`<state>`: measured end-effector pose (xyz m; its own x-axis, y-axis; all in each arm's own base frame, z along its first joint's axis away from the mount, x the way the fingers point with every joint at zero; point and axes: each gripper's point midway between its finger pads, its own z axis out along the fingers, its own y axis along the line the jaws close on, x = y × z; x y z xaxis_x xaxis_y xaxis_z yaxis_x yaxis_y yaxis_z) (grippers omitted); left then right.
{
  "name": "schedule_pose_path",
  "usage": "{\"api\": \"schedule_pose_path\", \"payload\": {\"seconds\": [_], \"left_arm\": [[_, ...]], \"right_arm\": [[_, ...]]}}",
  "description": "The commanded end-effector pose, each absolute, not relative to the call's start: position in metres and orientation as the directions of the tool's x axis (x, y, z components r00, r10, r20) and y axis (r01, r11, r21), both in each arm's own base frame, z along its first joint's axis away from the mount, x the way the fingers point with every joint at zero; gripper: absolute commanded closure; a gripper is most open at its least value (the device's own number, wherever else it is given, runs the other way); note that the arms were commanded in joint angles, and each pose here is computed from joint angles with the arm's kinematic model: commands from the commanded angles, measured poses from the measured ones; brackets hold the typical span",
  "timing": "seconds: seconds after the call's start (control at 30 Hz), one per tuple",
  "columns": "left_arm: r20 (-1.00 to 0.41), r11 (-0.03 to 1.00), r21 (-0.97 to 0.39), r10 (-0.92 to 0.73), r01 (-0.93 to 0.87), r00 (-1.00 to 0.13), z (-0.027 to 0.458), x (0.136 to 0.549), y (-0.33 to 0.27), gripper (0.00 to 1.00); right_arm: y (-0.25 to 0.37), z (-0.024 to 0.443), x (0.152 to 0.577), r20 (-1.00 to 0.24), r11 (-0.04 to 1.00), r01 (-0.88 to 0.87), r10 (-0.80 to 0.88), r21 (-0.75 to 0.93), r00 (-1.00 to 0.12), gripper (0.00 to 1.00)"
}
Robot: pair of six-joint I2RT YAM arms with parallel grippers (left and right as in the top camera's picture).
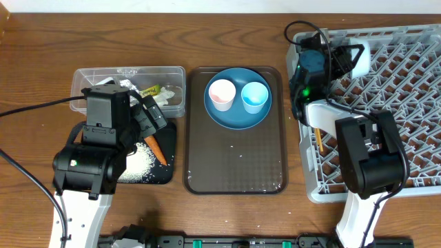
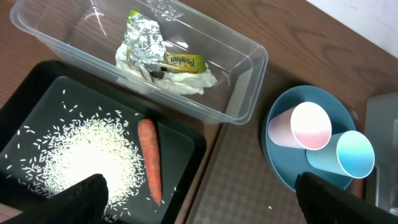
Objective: Sort waste into correct bins and load items into the dishwasher rack
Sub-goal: 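Lower the plate upright into the rack slots and release it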
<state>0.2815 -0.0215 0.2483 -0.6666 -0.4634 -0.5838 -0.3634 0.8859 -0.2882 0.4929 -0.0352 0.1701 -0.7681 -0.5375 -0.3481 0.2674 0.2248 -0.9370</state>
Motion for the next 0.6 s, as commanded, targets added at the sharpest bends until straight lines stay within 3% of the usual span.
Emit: {"api": "schedule_pose_path", "payload": {"seconds": [0.0, 0.27, 0.57], "left_arm": [[-0.598, 0.885, -0.283, -0.465, -0.371, -0.653, 0.254, 0.282, -0.018, 0.02], [-0.598, 0.885, -0.283, -0.465, -0.371, -0.653, 0.254, 0.282, -0.018, 0.02], [-0.598, 0.885, -0.283, -0.465, -0.371, -0.653, 0.254, 0.282, -0.018, 0.02]], "right_arm": [[-0.020, 0.165, 0.492, -0.345, 0.229, 0.260, -0.550, -0.938, -0.760, 0.43], [0.011, 0.168, 0.493, -0.325, 0.233, 0.228, -0.608, -0.945, -0.724, 0.38], [0.008, 0.221, 0.489, -0.442, 0.318, 0.308, -0.616, -0.897, -0.652, 0.38]]}}
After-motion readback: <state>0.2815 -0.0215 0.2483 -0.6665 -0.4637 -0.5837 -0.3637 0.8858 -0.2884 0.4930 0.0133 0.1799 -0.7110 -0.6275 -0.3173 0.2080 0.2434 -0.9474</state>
